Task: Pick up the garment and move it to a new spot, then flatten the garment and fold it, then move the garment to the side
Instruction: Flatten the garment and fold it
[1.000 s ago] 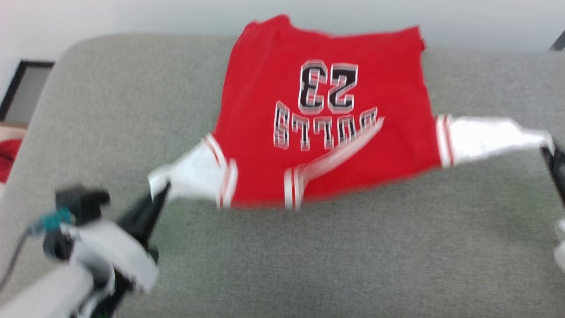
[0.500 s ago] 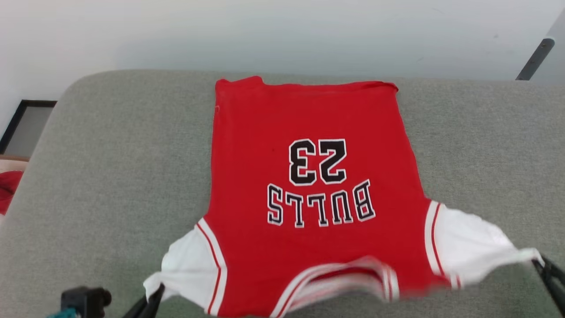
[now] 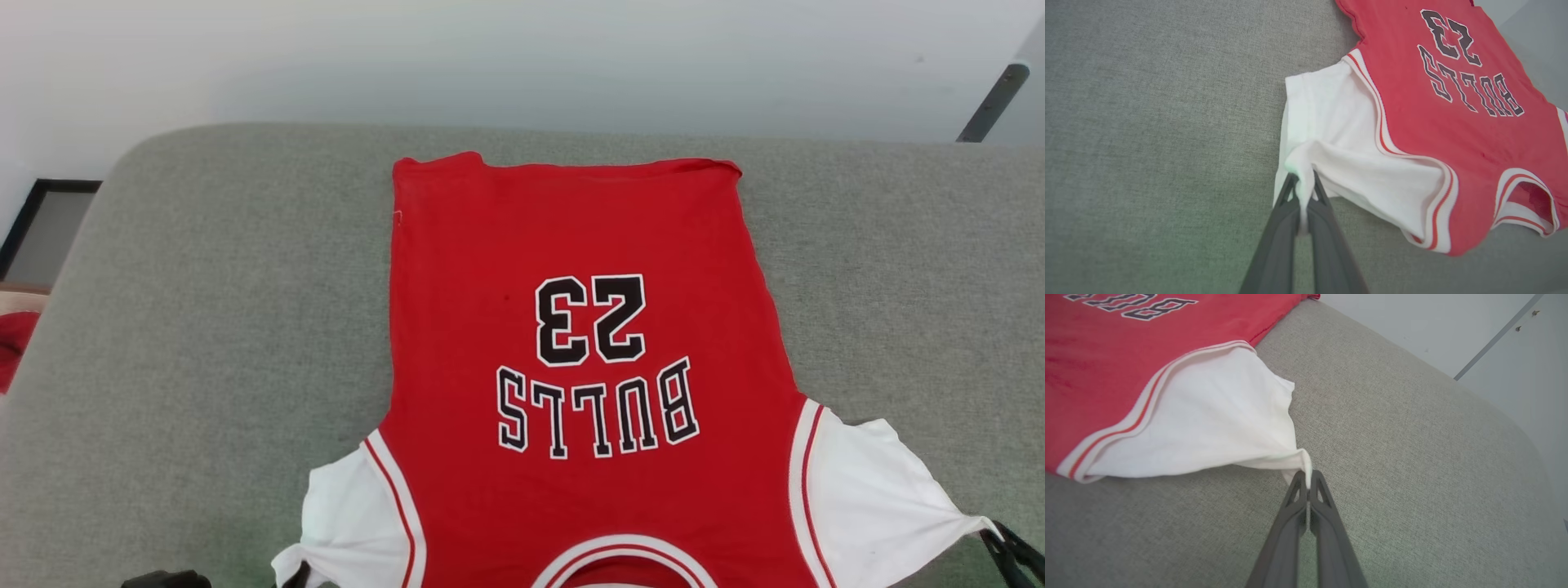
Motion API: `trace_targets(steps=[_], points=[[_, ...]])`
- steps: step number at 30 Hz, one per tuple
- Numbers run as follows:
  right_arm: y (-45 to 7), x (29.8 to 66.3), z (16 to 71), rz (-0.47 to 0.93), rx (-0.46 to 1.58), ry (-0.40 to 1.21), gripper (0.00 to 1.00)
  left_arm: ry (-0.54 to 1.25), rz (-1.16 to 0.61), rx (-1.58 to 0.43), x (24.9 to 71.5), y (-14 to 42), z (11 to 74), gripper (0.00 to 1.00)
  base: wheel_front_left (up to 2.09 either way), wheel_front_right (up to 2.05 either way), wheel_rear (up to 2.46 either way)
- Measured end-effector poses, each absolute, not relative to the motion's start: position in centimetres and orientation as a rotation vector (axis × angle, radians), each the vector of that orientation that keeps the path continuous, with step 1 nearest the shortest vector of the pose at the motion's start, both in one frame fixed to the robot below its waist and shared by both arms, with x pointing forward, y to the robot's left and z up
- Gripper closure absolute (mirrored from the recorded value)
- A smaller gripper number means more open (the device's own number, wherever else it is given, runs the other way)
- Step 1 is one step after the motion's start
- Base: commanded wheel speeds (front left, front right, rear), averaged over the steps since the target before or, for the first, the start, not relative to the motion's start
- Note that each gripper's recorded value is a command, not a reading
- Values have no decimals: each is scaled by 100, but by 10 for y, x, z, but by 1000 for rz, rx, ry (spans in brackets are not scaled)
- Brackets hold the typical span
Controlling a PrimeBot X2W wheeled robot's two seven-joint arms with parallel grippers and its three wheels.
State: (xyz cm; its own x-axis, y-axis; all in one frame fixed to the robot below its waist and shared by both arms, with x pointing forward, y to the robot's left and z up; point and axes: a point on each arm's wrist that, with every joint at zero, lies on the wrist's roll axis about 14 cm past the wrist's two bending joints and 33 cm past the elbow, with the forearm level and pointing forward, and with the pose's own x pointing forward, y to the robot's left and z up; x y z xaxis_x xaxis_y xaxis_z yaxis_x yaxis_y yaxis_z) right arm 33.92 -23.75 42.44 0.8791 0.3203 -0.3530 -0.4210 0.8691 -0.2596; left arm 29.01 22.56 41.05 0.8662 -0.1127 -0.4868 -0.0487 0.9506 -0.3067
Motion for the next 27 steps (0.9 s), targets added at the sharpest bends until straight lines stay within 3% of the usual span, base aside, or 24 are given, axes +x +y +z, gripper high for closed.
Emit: trace_targets(steps=[13, 21, 27], points=[[-219, 363, 472, 361, -240, 170, 0, 491, -48, -332, 305, 213, 409, 100, 0, 0, 0], [-186, 425, 524, 401, -153, 59, 0, 481, -75, -333, 316, 204, 409, 100, 0, 0, 0], [-165, 485, 537, 421, -89, 106, 0, 468, -107, -342, 322, 193, 413, 100, 0, 0, 0]])
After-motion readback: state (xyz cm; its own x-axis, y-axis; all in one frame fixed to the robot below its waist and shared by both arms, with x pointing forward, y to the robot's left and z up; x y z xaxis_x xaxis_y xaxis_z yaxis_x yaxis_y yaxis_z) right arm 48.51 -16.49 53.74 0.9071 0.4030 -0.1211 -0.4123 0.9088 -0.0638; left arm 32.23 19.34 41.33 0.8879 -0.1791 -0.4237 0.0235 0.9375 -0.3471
